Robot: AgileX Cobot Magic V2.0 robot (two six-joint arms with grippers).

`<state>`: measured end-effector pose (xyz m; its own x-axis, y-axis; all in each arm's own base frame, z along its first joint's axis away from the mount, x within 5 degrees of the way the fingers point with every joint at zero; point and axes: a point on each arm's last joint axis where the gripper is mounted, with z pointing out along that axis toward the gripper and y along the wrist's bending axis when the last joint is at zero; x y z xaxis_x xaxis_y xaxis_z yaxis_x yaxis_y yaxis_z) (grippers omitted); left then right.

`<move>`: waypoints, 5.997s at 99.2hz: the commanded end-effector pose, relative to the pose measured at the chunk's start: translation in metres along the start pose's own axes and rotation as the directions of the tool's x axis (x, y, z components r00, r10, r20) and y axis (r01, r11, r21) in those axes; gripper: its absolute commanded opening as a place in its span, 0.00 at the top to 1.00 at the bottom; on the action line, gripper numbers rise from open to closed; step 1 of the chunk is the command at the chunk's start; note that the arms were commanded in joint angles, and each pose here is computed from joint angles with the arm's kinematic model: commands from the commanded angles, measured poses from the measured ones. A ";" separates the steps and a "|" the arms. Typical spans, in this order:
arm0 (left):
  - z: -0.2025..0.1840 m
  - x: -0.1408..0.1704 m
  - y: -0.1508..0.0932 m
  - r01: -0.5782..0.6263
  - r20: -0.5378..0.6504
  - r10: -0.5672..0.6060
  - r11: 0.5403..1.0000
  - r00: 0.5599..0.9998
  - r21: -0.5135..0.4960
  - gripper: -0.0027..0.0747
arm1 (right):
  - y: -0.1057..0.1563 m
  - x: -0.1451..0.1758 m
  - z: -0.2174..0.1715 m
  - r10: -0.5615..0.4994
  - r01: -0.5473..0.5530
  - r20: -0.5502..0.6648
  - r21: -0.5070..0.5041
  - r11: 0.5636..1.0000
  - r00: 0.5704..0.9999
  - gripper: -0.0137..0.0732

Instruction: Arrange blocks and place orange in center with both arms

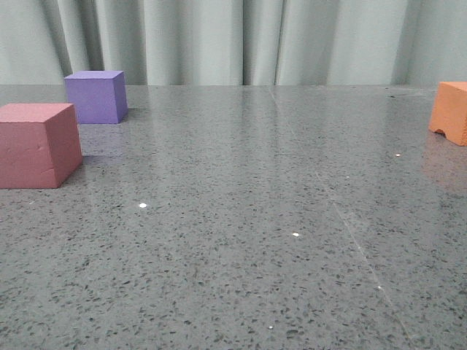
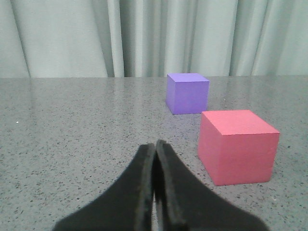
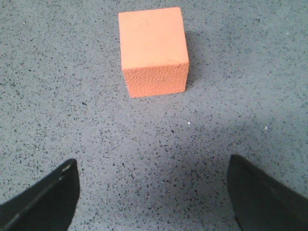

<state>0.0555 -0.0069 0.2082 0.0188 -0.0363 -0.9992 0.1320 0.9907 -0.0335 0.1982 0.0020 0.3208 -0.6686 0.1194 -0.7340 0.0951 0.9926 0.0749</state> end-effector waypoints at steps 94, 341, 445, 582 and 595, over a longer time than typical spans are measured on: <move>0.000 0.008 -0.001 0.008 0.064 -0.009 1.000 0.998 0.015 0.99 | 0.018 -0.106 0.101 -0.088 0.088 -0.044 0.010 0.996 0.995 0.11; 0.000 0.008 -0.001 0.008 0.064 -0.009 1.000 0.998 0.015 0.99 | 0.278 -0.084 0.116 -0.111 0.062 -0.203 -0.230 0.971 0.973 0.08; 0.000 0.008 -0.001 0.008 0.064 -0.009 1.000 0.998 0.015 0.99 | 0.182 -0.129 -0.013 -0.239 0.270 0.201 -0.142 0.952 0.950 0.30; 0.000 0.008 -0.001 0.008 0.064 -0.009 1.000 0.998 0.015 0.99 | -0.003 0.044 -0.073 -0.115 0.107 0.164 0.059 0.993 0.980 0.92; 0.000 0.008 -0.001 0.008 0.064 -0.009 1.000 0.998 0.015 0.99 | -0.003 0.044 -0.073 -0.115 0.107 0.164 0.059 0.993 0.980 0.92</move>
<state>0.0555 -0.0069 0.2082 0.0188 -0.0363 -0.9992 0.1320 0.9907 -0.0335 0.1124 0.0074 0.3256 -0.6079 0.0265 -0.7936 0.0763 0.9968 -0.0252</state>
